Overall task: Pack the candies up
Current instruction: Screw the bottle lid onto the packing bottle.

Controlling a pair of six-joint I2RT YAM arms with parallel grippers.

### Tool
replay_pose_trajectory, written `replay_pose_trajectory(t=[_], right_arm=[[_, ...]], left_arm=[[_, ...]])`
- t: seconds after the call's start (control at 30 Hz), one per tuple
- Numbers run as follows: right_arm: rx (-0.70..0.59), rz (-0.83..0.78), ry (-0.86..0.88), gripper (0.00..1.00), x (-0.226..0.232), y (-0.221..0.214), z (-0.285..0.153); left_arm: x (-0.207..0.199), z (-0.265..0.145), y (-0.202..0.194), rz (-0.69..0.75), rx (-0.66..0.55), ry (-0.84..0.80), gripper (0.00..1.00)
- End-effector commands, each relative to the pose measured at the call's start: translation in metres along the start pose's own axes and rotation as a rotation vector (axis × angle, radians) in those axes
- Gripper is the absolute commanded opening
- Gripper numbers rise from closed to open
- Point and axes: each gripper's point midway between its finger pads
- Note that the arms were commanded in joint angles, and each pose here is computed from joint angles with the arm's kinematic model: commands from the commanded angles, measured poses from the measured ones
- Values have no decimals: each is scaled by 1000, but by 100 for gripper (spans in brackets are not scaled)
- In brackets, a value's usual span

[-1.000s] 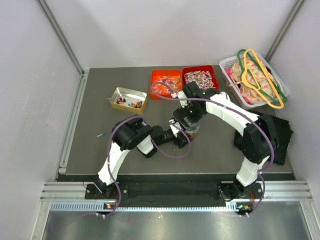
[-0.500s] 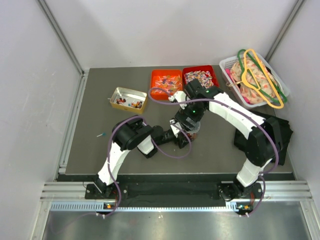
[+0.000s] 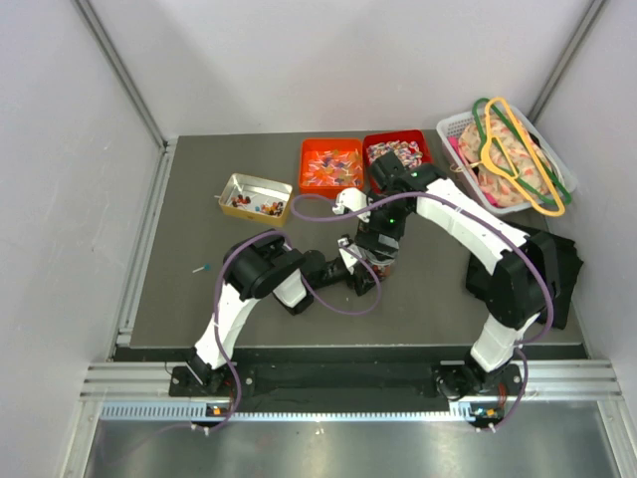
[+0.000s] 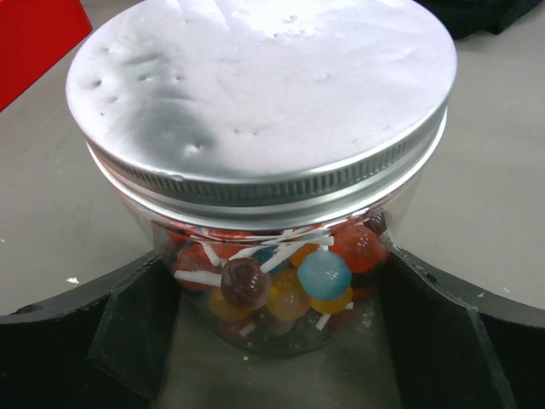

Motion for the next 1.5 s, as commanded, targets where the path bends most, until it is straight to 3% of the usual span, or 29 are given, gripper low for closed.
replay_pose_trajectory(t=[0.0,0.37,0.9,1.47], right_arm=[[-32,-149,20,99,-12,16,-6],[-54,-121,59,99,-7,16,12],[-126,15,-72,99,-32,27,33],[-138,392,-199,99,-45,22,40]], left_arm=[[-9,-8,-25,-27,48,-10,73],[-9,-8,-24,-27,45,-11,72],[-9,-8,-25,-27,49,-13,70],[-9,-7,-25,-29,48,-15,70]])
Point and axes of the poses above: each gripper's point midway between its finger pads, its own z axis out along the fingers, its own x axis along the line the jaws close on, y = z × x, and after that the axes turned 8 degrees about z, right-handed
